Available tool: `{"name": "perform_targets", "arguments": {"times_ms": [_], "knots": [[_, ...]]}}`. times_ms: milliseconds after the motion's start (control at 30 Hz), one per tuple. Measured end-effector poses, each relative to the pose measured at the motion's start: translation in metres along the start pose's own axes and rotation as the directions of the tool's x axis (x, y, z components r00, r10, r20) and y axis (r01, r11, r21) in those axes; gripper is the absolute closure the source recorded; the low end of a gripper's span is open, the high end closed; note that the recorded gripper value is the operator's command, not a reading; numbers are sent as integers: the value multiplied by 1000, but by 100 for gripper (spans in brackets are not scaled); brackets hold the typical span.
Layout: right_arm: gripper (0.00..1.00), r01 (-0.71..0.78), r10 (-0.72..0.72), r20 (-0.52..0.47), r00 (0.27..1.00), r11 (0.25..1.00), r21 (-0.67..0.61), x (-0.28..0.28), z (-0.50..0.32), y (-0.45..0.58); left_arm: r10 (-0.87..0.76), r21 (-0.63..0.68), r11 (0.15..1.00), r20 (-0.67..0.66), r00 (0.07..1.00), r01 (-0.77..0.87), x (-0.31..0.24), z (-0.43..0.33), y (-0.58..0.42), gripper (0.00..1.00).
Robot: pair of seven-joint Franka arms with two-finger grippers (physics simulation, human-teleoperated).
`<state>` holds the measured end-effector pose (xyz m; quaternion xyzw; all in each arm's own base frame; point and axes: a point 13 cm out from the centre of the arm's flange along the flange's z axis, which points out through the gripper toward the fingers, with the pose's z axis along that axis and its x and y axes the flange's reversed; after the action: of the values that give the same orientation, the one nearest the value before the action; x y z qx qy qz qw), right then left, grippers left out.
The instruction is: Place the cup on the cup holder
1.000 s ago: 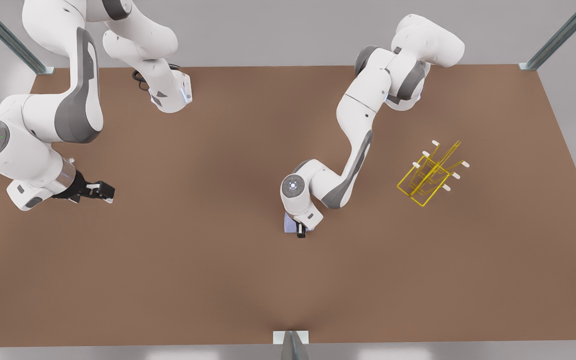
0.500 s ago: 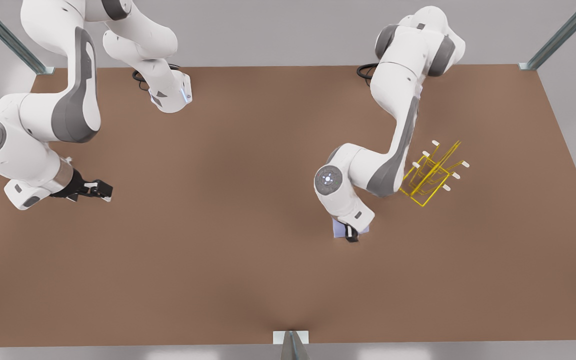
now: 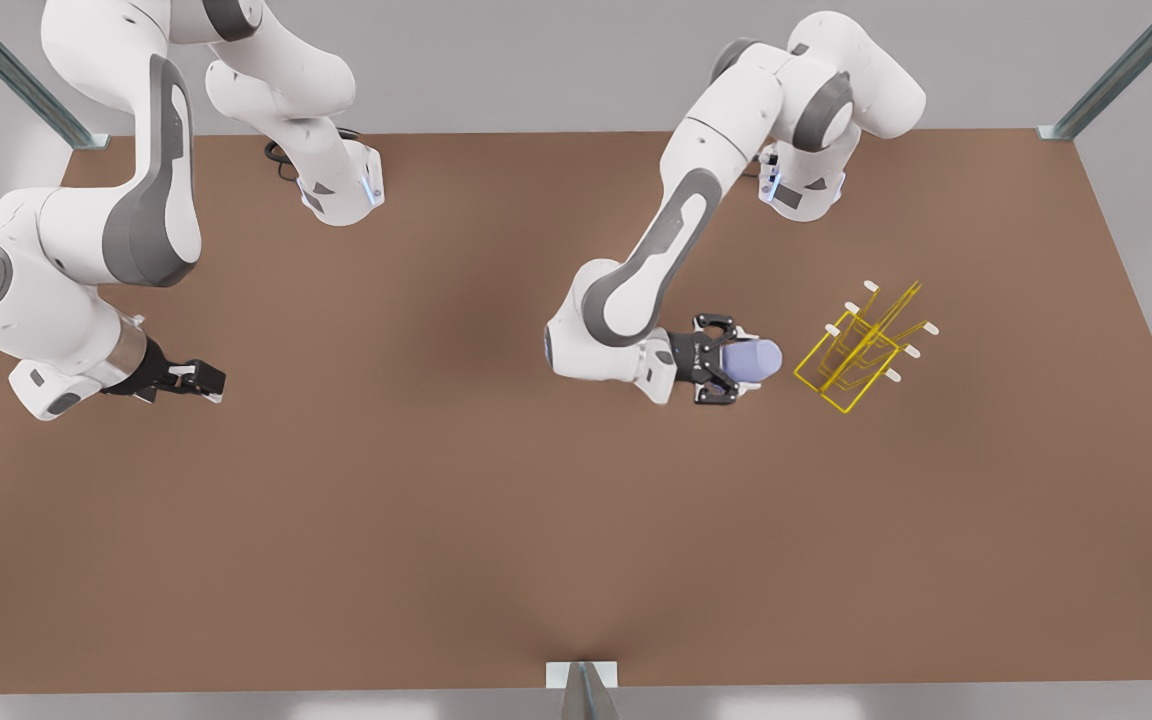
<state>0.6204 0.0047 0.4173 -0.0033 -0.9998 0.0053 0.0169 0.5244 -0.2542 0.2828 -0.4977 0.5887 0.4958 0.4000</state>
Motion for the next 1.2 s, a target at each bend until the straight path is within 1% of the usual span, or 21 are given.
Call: {"name": "perform_targets", "arguments": {"times_ms": [100, 200, 300, 400, 567, 767, 933, 1200], "knots": [[0, 1, -1, 0, 1000, 1000, 0, 0, 0, 1, -3, -122, 993, 48, 999, 8, -16, 34, 6, 16], [0, 0, 0, 0, 1000, 1000, 0, 0, 0, 0, 14, -256, 967, 43, 999, -3, -21, 73, 10, 16], [0, 0, 0, 1, 1000, 1000, 0, 0, 0, 0, 56, -329, 944, 38, 998, -40, -12, 84, 27, 16], [0, -1, 1, -1, 1000, 1000, 0, 0, 1, 0, 98, -360, 929, 21, 995, -84, 1, 74, 55, 16], [0, -1, 1, -4, 1000, 1000, 0, 0, 1, -1, 122, -374, 920, -14, 992, -119, 22, 64, 86, 16], [0, -3, 3, -6, 1000, 1000, 0, 1, 1, -2, 54, -348, 935, -38, 998, -64, 24, 68, 78, 16], [0, -2, 2, -8, 1000, 1000, 1, 1, 2, -2, 4, -295, 955, 24, 1000, 4, 22, 80, 63, 16], [0, -30, 31, -28, 999, 999, 12, -5, 16, -23, -37, -241, 968, 107, 994, 62, 26, 104, 50, 16]]}}
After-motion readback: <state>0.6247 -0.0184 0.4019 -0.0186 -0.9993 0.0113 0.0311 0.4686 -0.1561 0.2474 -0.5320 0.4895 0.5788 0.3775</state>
